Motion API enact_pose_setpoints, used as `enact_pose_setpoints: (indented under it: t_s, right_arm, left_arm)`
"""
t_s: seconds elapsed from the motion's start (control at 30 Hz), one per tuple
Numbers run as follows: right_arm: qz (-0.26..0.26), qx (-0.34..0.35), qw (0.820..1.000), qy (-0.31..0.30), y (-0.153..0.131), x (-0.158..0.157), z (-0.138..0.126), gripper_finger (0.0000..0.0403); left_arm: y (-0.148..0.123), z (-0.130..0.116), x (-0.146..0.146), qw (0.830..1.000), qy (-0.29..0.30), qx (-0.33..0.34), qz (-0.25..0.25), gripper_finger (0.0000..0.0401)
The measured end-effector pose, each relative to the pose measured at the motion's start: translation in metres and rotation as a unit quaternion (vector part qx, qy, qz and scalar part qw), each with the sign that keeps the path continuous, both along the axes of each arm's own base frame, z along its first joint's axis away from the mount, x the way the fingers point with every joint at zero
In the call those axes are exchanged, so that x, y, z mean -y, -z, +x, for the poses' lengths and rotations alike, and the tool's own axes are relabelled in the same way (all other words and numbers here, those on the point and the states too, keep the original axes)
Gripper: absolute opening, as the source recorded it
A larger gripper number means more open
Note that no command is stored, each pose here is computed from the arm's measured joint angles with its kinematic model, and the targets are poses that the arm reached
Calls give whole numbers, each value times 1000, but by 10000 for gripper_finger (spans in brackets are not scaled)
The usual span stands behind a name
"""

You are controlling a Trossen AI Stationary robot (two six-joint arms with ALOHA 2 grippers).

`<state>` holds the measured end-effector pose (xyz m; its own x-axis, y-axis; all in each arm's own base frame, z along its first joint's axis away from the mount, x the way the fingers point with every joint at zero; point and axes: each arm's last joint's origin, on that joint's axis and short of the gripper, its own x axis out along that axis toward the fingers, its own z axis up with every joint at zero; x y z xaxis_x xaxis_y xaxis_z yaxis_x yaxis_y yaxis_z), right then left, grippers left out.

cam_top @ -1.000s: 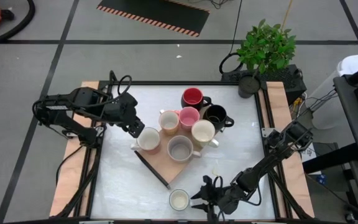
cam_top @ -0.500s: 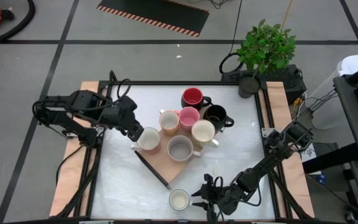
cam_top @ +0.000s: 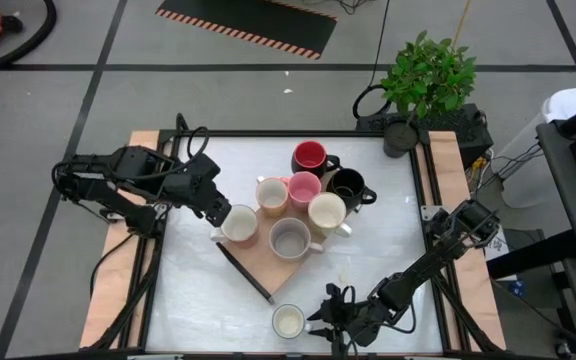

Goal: Place coffee mugs
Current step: Put the blue mug on top of the shelf

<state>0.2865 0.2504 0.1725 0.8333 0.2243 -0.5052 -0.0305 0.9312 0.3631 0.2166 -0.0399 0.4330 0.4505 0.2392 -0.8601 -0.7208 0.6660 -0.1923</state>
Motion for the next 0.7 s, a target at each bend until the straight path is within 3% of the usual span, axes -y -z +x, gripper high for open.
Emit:
enact_pose_setpoints:
  t_s: [0.3, 0.6, 0.7]
  right_arm:
    - [42, 5, 999, 9, 24, -8, 10, 133]
    - [33, 20, 998, 45, 23, -6, 10, 54]
    - [36, 22, 998, 45, 22, -6, 10, 46]
  left_arm:
    - [0, 0, 0, 1000, -3, 1, 0, 232]
    - [0, 0, -1, 1000, -9, 3, -1, 232]
    - [0, 0, -1, 1000, -13, 4, -1, 232]
